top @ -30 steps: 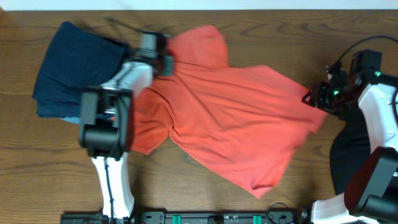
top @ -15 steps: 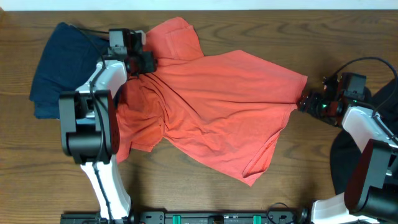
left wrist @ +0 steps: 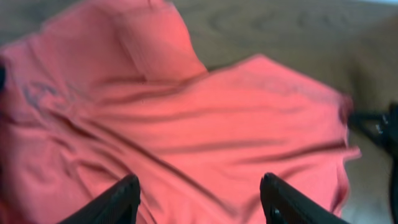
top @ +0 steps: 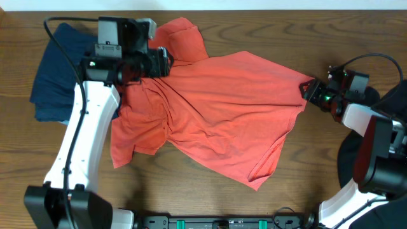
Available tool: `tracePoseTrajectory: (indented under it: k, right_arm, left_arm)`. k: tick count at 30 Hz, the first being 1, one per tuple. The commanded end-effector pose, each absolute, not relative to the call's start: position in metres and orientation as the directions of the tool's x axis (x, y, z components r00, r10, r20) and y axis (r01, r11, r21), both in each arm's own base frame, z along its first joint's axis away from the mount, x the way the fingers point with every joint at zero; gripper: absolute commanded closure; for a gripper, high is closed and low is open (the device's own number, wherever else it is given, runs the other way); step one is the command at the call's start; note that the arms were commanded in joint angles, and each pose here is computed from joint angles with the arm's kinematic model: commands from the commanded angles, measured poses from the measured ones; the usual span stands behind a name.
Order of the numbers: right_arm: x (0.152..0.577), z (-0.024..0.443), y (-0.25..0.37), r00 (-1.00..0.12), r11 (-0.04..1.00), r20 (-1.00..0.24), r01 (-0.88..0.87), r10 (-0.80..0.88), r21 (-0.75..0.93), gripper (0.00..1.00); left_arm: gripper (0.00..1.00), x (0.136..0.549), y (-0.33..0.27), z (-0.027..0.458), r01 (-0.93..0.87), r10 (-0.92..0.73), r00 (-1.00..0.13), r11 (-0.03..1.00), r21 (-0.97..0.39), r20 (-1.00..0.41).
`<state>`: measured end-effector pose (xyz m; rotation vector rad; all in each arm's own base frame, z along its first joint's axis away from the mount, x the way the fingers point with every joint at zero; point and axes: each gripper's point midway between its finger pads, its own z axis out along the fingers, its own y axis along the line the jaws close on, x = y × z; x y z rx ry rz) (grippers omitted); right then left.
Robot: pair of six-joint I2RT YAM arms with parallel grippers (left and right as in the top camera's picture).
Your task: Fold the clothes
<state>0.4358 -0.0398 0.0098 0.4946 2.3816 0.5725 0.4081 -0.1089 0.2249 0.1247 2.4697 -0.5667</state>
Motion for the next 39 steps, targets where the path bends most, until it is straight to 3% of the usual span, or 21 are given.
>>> tracePoseTrajectory:
  k: [1,3,6,11,17,18,19,20,21,22,31,39]
  right_arm:
    - [0.429,-0.016,-0.027,-0.750,0.787,-0.408,0.235,0.520,0.571,0.64]
    - [0.440,-0.005,-0.025,-0.722,0.762,-0.426,0.216,0.545,0.610,0.83]
    - [0.464,0.020,-0.029,-0.676,0.752,-0.484,0.160,0.556,0.640,0.98]
    - [0.516,0.092,-0.073,-0.559,0.758,-0.594,0.098,0.578,0.645,0.99]
    - [0.544,0.203,-0.188,-0.350,0.783,-0.707,0.163,0.615,0.600,0.99]
    - [0.542,0.218,-0.203,-0.325,0.783,-0.715,0.174,0.619,0.598,0.89]
    - [0.540,0.228,-0.213,-0.313,0.782,-0.719,0.175,0.621,0.599,0.60]
    - [0.536,0.239,-0.223,-0.311,0.782,-0.720,0.164,0.620,0.602,0.18]
    - [0.532,0.243,-0.225,-0.323,0.781,-0.717,0.149,0.618,0.606,0.06]
    - [0.528,0.244,-0.225,-0.340,0.778,-0.709,0.132,0.618,0.614,0.01]
    - [0.483,0.217,-0.194,-0.557,0.685,-0.540,0.073,0.631,0.725,0.01]
    - [0.439,0.203,-0.124,-0.756,0.736,-0.449,0.065,0.477,0.673,0.01]
  left_arm:
    - [0.37,0.390,-0.122,0.230,0.264,0.017,-0.827,0.894,-0.361,-0.562]
    - [0.37,0.381,-0.127,0.225,0.267,0.034,-0.845,0.892,-0.365,-0.533]
    - [0.37,0.373,-0.134,0.221,0.273,0.053,-0.860,0.889,-0.369,-0.507]
    - [0.37,0.370,-0.139,0.221,0.285,0.066,-0.861,0.885,-0.370,-0.505]
    - [0.37,0.370,-0.139,0.221,0.284,0.066,-0.861,0.885,-0.369,-0.505]
    - [0.37,0.370,-0.138,0.221,0.282,0.066,-0.861,0.887,-0.366,-0.505]
    - [0.37,0.371,-0.137,0.220,0.279,0.065,-0.860,0.890,-0.360,-0.506]
    - [0.37,0.372,-0.135,0.220,0.273,0.065,-0.860,0.896,-0.349,-0.507]
    - [0.37,0.372,-0.134,0.219,0.271,0.065,-0.859,0.899,-0.344,-0.508]
    - [0.37,0.372,-0.133,0.219,0.274,0.070,-0.857,0.901,-0.336,-0.510]
    - [0.36,0.368,-0.095,0.196,0.160,0.072,-0.887,0.975,-0.158,-0.455]
    - [0.36,0.336,-0.077,0.137,0.109,0.085,-0.960,0.991,-0.079,-0.266]
